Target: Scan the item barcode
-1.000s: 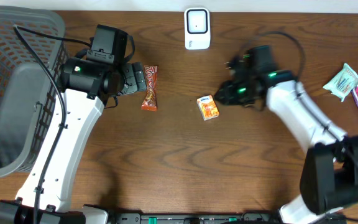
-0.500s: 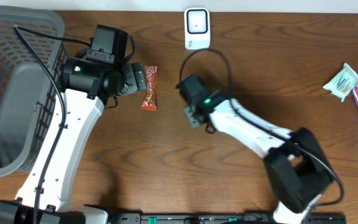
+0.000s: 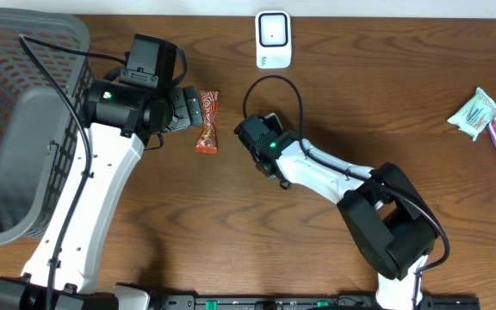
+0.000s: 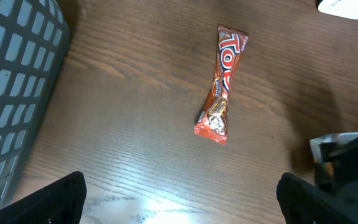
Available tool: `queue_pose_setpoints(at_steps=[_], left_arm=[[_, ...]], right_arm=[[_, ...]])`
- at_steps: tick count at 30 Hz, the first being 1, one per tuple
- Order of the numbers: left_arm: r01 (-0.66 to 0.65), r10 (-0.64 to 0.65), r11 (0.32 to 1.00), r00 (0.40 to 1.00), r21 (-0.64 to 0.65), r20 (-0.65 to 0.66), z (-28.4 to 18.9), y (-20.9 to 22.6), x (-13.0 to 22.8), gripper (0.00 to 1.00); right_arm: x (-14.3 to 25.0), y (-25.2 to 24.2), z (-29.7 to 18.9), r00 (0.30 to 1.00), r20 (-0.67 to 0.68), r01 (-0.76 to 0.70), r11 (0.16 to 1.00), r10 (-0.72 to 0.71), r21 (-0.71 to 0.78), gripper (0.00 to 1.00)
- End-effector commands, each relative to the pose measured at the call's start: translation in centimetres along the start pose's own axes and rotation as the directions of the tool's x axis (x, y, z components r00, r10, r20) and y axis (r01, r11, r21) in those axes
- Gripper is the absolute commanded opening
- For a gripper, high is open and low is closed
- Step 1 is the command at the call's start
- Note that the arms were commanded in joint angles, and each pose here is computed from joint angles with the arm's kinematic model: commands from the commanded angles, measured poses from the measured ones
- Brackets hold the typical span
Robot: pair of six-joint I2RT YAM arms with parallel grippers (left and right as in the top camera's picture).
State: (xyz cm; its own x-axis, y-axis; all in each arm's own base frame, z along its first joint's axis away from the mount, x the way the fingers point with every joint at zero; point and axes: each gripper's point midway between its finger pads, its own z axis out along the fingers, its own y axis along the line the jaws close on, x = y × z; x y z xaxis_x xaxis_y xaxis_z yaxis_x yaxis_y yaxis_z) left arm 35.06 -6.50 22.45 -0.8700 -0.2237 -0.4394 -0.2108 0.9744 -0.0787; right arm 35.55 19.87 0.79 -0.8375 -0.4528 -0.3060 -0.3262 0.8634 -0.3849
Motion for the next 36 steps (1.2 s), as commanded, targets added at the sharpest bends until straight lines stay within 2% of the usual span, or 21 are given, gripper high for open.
queue_pose_setpoints(at_steps=[1, 5, 9, 10, 12, 14, 17, 23, 26, 32, 36], left_arm=[[-0.001, 0.001, 1.000, 1.000, -0.011, 0.002, 0.0, 0.3, 0.0, 0.98], [-0.001, 0.001, 1.000, 1.000, -0.011, 0.002, 0.0, 0.3, 0.0, 0.98], [-0.001, 0.001, 1.000, 1.000, -0.011, 0.002, 0.0, 0.3, 0.0, 0.98], [-0.001, 0.001, 1.000, 1.000, -0.011, 0.002, 0.0, 0.3, 0.0, 0.98], [-0.001, 0.001, 1.000, 1.000, -0.011, 0.002, 0.0, 0.3, 0.0, 0.98], [-0.001, 0.001, 1.000, 1.000, -0.011, 0.002, 0.0, 0.3, 0.0, 0.98], [-0.001, 0.001, 1.000, 1.000, -0.011, 0.002, 0.0, 0.3, 0.0, 0.98], [-0.001, 0.001, 1.000, 1.000, -0.011, 0.002, 0.0, 0.3, 0.0, 0.98], [-0.001, 0.001, 1.000, 1.000, -0.011, 0.002, 0.0, 0.3, 0.0, 0.98], [-0.001, 0.001, 1.000, 1.000, -0.011, 0.002, 0.0, 0.3, 0.0, 0.98], [-0.001, 0.001, 1.000, 1.000, -0.011, 0.002, 0.0, 0.3, 0.0, 0.98]], right_arm=[[0.6, 1.5, 1.1, 0.999, -0.038, -0.020, 0.996, 0.017, -0.083, 0.08], [-0.4, 1.9, 0.6, 0.995, -0.053, -0.097, 0.982, 0.090, -0.161, 0.01], [-2.5, 1.9, -1.1, 0.982, -0.095, -0.189, 0.913, 0.166, -0.360, 0.01], [-3.6, 2.1, -2.3, 0.978, -0.114, -0.209, 0.845, 0.176, -0.492, 0.01], [-5.0, 2.1, -4.0, 0.971, -0.139, -0.236, 0.715, 0.192, -0.658, 0.01], [-6.2, 1.5, -5.9, 0.959, -0.171, -0.268, 0.530, 0.226, -0.805, 0.01], [-6.6, -0.8, -7.0, 0.933, -0.229, -0.319, 0.345, 0.278, -0.882, 0.01], [-4.6, -5.0, -4.0, 0.840, -0.370, -0.464, 0.172, 0.397, -0.869, 0.01], [-2.8, -5.9, -2.2, 0.778, -0.455, -0.550, 0.120, 0.433, -0.827, 0.01], [0.8, -9.0, 0.8, 0.676, -0.530, -0.651, 0.076, 0.512, -0.756, 0.01], [2.8, -11.5, 3.2, 0.607, -0.547, -0.729, 0.130, 0.576, -0.672, 0.02]])
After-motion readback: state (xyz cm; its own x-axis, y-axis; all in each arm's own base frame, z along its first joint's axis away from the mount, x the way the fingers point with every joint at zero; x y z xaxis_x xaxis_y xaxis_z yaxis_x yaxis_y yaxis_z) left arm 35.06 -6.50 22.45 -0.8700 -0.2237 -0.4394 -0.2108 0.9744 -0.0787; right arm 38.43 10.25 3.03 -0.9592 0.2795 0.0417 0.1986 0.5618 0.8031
